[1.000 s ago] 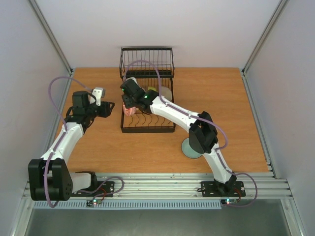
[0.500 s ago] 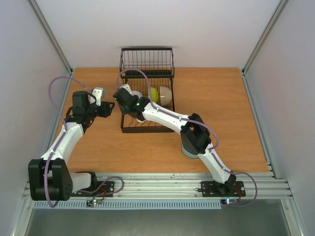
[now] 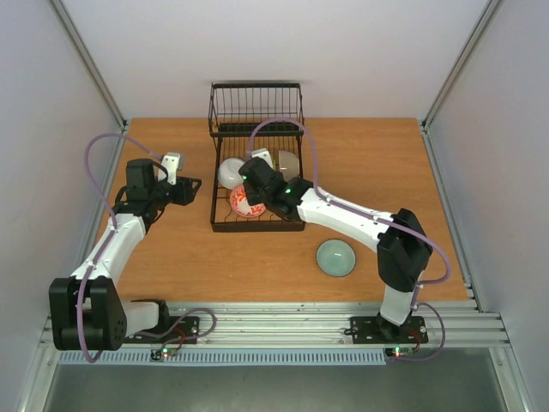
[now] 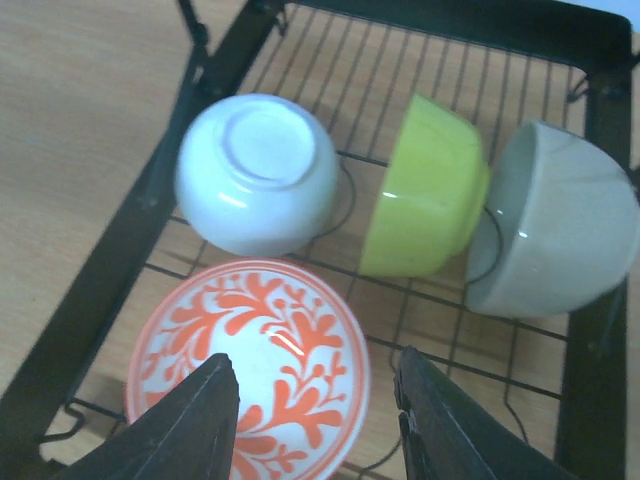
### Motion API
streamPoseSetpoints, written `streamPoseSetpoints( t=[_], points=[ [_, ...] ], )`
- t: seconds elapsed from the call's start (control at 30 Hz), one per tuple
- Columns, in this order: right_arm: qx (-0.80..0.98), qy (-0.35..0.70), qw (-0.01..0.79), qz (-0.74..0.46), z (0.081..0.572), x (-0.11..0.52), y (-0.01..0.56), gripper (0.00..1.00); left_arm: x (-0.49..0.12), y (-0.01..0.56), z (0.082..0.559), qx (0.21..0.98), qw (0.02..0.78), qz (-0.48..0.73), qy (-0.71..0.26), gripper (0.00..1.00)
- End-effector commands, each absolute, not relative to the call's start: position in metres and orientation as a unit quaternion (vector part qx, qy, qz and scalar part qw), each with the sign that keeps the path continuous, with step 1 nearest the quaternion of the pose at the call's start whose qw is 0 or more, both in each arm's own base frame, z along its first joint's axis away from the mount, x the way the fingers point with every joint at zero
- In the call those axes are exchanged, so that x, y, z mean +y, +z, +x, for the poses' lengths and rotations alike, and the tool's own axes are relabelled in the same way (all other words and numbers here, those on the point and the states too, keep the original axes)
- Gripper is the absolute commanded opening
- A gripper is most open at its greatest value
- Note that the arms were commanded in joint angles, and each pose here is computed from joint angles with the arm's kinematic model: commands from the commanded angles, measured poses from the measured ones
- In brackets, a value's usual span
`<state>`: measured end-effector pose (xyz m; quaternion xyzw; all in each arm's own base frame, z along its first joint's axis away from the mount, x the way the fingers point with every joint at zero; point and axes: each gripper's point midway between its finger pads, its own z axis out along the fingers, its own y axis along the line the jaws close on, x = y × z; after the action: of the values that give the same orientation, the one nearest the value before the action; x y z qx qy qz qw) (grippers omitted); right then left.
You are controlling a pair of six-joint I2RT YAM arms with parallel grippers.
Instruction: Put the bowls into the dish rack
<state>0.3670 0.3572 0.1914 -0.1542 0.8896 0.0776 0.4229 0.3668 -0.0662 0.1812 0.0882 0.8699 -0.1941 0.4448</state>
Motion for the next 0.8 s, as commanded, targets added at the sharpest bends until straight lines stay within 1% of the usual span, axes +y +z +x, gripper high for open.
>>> streamPoseSetpoints(
  t=[0.0,0.23,0.67,0.77],
  points=[
    [0.902,0.081,0.408,-0.113,0.372,0.334,0.177,0.45,-0.068,0.201,0.376,0.852,0.474,0.095,-0.2,0.53],
    [0.917,0.092,0.374,-0.101,0.377,0.327,0.15,0.43,-0.067,0.202,0.375,0.852,0.475,0.096,-0.198,0.53],
    [0.936,0.145,0.312,-0.08,0.381,0.335,0.101,0.35,-0.068,0.197,0.376,0.855,0.468,0.097,-0.201,0.53],
    [0.938,0.154,0.3,-0.082,0.379,0.34,0.092,0.34,-0.068,0.196,0.377,0.856,0.467,0.097,-0.202,0.54]
  ],
)
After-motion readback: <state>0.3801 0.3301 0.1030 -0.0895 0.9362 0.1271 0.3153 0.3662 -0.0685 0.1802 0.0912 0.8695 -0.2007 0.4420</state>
